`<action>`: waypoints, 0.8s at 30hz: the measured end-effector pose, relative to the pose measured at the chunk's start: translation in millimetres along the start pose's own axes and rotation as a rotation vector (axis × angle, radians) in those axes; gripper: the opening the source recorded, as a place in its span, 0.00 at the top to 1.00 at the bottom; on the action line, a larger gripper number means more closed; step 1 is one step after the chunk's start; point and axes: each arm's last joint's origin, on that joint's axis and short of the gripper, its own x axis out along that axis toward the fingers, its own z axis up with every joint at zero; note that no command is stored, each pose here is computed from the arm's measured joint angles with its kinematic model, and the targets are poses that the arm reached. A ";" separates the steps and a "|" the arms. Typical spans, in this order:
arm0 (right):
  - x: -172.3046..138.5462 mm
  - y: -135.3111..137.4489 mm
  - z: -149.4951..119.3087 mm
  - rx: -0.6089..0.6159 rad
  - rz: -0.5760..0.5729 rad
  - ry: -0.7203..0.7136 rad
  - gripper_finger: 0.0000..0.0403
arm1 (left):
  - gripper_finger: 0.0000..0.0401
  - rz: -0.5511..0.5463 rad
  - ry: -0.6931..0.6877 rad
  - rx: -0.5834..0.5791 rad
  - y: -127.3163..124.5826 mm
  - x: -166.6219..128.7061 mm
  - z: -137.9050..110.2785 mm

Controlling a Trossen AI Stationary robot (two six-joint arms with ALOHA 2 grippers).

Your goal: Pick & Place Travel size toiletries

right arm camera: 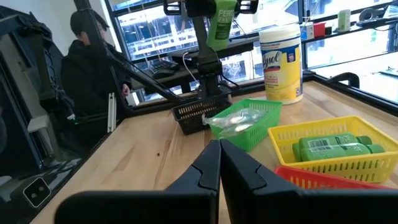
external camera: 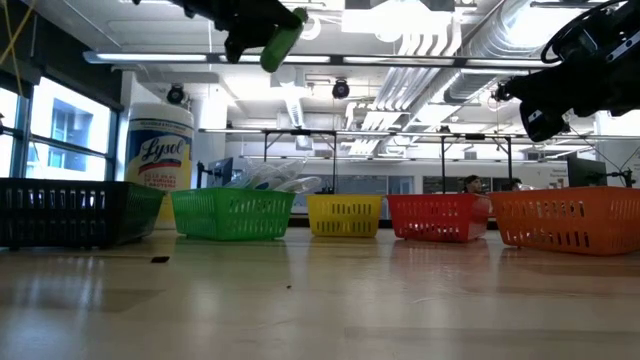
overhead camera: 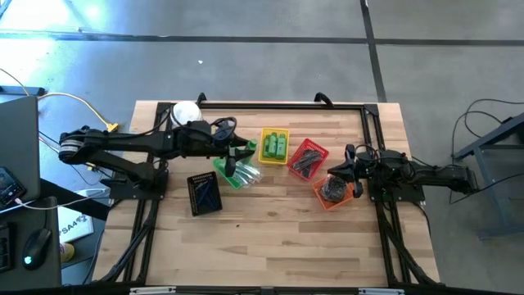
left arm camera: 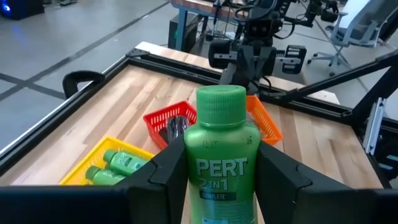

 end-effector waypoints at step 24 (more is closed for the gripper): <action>0.2 -1.5 -0.4 -0.059 -0.046 -0.001 1.00 | 0.65 0.162 0.039 -0.118 55.1 39.7 2.7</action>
